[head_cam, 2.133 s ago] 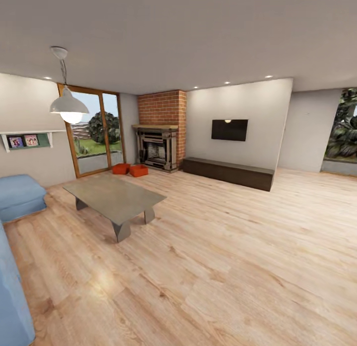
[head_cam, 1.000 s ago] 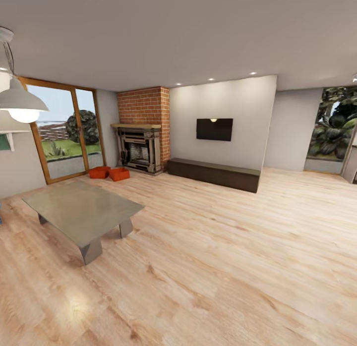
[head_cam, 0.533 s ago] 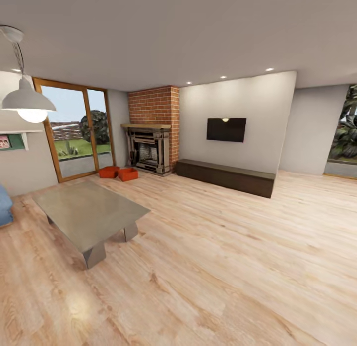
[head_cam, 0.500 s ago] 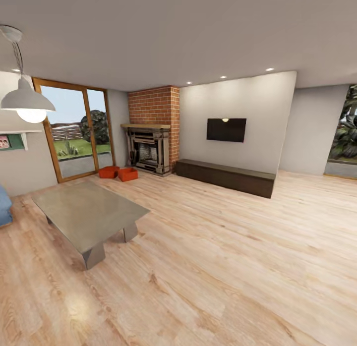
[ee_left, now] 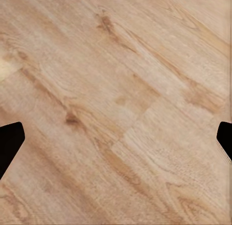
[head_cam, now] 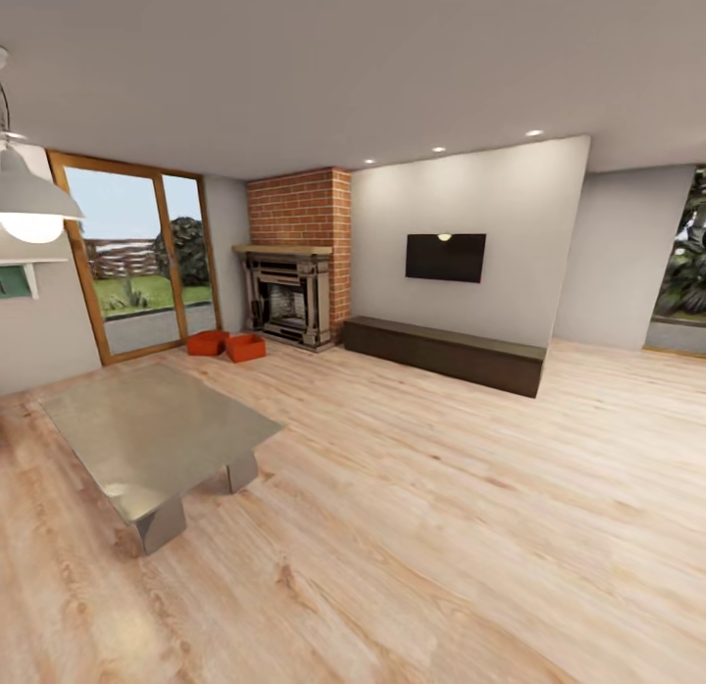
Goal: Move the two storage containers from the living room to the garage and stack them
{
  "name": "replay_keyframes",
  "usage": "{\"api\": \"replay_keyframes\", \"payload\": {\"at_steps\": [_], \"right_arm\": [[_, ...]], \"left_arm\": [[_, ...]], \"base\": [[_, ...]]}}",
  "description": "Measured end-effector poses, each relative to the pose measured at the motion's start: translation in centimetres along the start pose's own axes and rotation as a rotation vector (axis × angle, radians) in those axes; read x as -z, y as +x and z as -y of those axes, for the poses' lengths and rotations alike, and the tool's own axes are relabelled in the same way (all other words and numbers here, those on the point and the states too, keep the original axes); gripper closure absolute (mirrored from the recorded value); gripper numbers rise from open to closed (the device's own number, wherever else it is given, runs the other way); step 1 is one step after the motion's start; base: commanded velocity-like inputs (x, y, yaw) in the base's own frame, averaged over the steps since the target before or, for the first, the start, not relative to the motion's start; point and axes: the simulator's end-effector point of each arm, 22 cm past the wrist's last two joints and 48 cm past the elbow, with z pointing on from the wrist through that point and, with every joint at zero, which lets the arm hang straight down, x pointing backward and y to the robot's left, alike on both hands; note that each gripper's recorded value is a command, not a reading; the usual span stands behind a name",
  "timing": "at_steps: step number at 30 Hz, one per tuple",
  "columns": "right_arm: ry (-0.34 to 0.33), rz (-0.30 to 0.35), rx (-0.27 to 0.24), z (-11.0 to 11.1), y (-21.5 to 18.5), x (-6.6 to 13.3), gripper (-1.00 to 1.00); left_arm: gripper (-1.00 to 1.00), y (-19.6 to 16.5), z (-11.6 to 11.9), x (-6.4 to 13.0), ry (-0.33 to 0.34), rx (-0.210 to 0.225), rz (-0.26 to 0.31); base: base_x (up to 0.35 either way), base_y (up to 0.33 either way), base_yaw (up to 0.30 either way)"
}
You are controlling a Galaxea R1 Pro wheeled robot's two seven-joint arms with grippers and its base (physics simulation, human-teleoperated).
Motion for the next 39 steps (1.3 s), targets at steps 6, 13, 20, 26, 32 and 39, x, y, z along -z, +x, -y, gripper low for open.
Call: {"api": "replay_keyframes", "payload": {"at_steps": [6,13,20,26,32,39], "right_arm": [[0.0,-0.001,0.0,0.0,0.01,-0.03,-1.0],[0.0,0.0,0.0,0.01,0.0,0.0,-1.0],[0.0,0.0,0.0,0.02,0.0,0.0,-1.0],[0.001,0.0,-0.001,0.03,0.0,0.0,-1.0],[0.001,0.0,-0.001,0.05,0.0,0.0,-1.0],[0.001,0.0,-0.001,0.03,0.0,0.0,-1.0]], "left_arm": [[-1.0,-0.04,0.02,-0.04,0.001,0.001,0.001],[-1.0,0.01,0.0,0.0,0.0,0.0,0.0],[-1.0,0.04,0.02,0.0,0.001,0.0,-0.002],[-1.0,0.03,0.03,-0.01,0.001,0.001,-0.002],[-1.0,0.05,0.02,0.0,0.001,0.001,-0.003],[-1.0,0.06,0.02,0.0,0.001,0.0,-0.003]], "base": [[0.067,-0.03,0.0],[0.209,-0.077,0.0],[0.313,-0.012,0.0],[0.323,0.0,0.0],[0.324,0.0,0.0],[0.324,-0.008,0.0]]}}
